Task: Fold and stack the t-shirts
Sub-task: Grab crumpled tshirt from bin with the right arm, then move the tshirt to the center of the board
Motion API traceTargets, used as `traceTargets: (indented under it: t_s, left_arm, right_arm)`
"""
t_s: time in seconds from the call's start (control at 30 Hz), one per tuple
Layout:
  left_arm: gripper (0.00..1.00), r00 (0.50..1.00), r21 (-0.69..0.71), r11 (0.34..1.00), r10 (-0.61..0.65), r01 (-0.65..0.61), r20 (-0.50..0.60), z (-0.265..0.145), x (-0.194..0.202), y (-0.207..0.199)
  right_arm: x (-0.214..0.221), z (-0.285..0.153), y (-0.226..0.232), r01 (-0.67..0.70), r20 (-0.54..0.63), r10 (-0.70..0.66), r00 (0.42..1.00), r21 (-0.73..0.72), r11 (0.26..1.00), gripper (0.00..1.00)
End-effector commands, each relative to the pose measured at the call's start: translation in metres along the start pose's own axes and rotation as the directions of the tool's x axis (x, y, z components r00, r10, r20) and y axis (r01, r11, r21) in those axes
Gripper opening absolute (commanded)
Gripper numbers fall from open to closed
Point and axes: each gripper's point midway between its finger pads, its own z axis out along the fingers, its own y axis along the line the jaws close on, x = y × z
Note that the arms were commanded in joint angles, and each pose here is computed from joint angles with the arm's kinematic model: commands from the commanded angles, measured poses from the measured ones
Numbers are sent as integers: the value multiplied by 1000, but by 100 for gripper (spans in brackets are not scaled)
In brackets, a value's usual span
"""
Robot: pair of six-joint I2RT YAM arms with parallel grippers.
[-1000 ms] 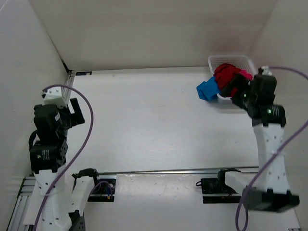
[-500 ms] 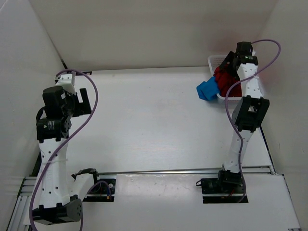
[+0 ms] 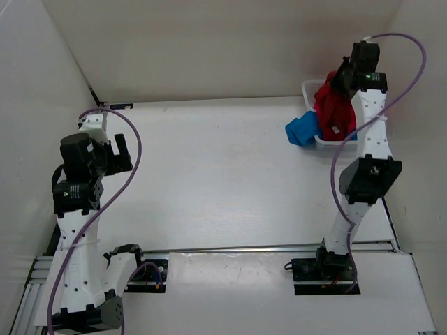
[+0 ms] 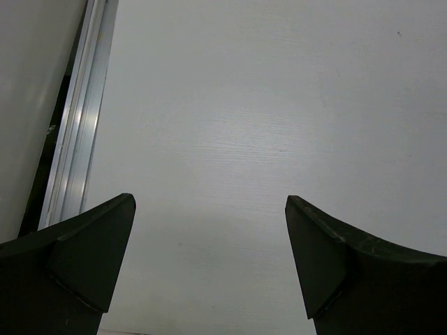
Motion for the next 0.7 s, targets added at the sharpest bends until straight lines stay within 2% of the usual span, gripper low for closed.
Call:
traceTargets:
  t_s: [0.0,0.03,0.07,0.2,0.23,0.3,0.4,0.5,0.6,0.67]
  left_arm:
    - [100,997,18,1000,-2,1,75,-12,-9,-3]
    - [100,996,18,1000,-2,0,84,-14,-9,-3]
    - [100,996,28,1000,-1,-1,88,-17,-7,-5]
    - [100,995,68,997,12,-20,103,-22,-5,-15]
    - [100,993,68,997,12,-20,116,-25,-7,-15]
    - [100,993,78,997,17,-26,116,-26,-6,-18]
    - [100,992,102,994,17,-29,125,-29,-7,-22]
    - [100,991,143,989,20,-39,136,-33,-8,-30]
    - [100,993,155,987,20,-38,117,-31,-2,-32]
    - [100,994,175,984,24,-42,105,-29,2,-36]
  right_arm:
    - [-81,-197,120,220,375,-56,925,-412,884,0]
    - [-80,-225,137,264,408,-60,911,-463,846,0]
    - [-71,-274,164,328,451,-63,890,-539,776,0]
    - [-27,-379,215,486,530,-74,845,-703,519,0]
    - [-3,-397,222,489,509,-85,857,-749,447,0]
    - [16,-407,226,468,475,-87,876,-792,392,0]
    - [56,-386,223,395,365,-150,919,-833,389,0]
    - [107,-341,209,319,218,-262,940,-835,449,0]
    - [151,-296,195,271,79,-359,930,-806,526,1]
    - [184,-264,190,227,-45,-424,904,-792,567,8]
